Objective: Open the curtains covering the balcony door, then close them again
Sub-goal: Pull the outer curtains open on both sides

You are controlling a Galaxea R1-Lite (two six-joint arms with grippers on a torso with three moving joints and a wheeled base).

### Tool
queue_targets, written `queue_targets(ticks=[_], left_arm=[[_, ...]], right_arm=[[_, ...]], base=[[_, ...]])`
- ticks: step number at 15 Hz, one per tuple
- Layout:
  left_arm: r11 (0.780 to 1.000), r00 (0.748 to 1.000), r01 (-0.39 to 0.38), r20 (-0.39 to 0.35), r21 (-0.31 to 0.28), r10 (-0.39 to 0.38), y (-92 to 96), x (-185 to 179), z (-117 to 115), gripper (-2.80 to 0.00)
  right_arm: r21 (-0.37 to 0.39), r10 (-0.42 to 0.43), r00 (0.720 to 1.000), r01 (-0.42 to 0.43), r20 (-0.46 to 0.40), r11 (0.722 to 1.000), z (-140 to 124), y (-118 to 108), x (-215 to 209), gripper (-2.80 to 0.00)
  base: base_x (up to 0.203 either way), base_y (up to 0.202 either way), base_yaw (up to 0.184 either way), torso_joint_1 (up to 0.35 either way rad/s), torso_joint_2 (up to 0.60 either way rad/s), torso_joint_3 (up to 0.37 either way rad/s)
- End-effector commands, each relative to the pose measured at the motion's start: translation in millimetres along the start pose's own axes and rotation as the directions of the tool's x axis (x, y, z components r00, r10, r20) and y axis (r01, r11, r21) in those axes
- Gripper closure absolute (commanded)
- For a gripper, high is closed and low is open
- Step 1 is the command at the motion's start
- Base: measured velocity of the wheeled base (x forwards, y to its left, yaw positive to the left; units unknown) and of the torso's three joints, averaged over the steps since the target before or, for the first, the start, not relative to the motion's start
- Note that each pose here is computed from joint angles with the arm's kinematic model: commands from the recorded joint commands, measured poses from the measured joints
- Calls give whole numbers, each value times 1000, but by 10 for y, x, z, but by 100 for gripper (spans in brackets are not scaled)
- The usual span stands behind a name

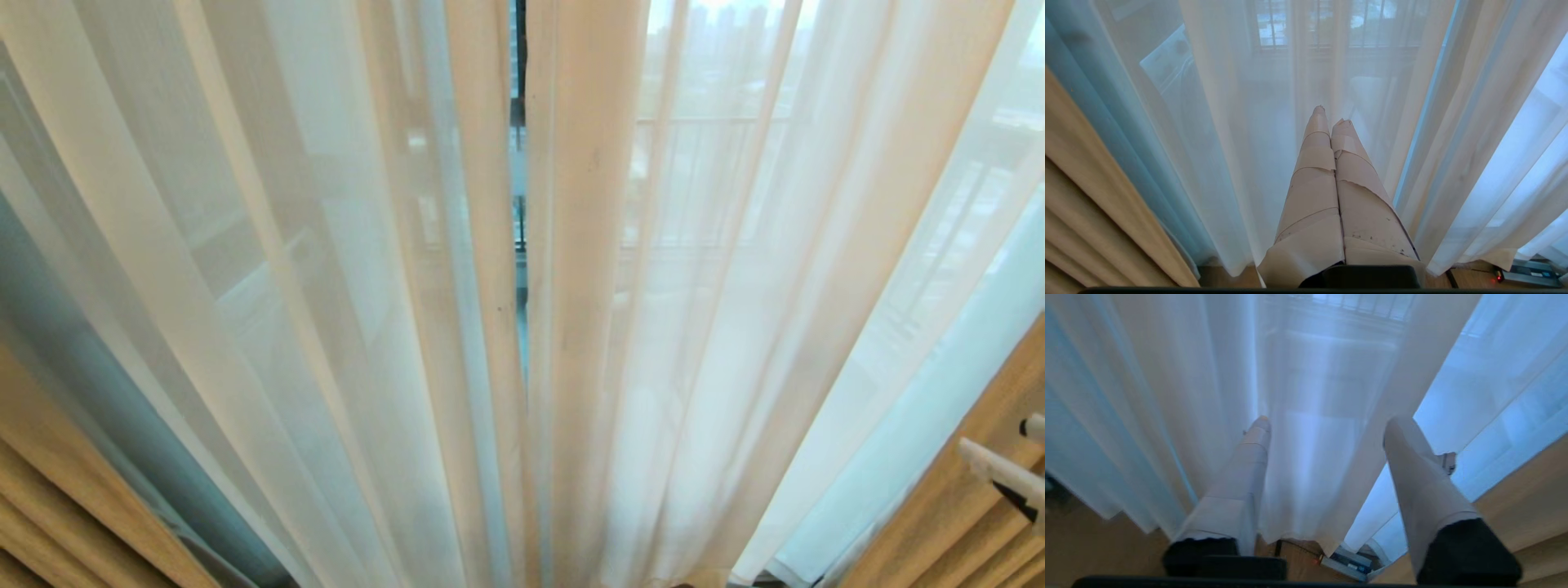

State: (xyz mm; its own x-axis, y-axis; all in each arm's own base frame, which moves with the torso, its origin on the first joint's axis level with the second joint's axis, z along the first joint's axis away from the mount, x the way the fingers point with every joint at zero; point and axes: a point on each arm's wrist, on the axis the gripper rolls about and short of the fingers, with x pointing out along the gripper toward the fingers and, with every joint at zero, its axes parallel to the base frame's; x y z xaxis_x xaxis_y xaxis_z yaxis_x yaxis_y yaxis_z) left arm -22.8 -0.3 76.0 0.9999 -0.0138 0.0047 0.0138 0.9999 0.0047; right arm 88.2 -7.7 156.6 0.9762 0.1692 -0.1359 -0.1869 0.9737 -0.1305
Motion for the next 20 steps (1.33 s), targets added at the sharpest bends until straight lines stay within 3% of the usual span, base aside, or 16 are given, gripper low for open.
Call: queue_targets(ticks=[1,12,16,19,20], left_arm=[[1000,1000,0,1,0,0,0,0,1,0],[1000,1000,0,1,0,0,0,0,1,0],[1000,1000,0,0,0,0,0,0,0,0],[1000,1000,0,1,0,0,0,0,1,0],[1000,1000,0,1,0,0,0,0,1,0]], right_arm=[[-5,22,1000,-22,16,1000,-127,95,-151,0],[-16,64,997,-63,43,998,-621,378,-737,0],[34,-12,1000,12,-2,999,-698,370,-736,0],[34,-24,1000,23,16,999,-751,363,-799,0],[45,-63,998,63,-21,997,-795,360,-804,0]], base=[[0,0,0,0,0,0],[0,0,0,0,0,0],[0,0,0,0,0,0],[0,0,0,0,0,0],[0,0,0,0,0,0]])
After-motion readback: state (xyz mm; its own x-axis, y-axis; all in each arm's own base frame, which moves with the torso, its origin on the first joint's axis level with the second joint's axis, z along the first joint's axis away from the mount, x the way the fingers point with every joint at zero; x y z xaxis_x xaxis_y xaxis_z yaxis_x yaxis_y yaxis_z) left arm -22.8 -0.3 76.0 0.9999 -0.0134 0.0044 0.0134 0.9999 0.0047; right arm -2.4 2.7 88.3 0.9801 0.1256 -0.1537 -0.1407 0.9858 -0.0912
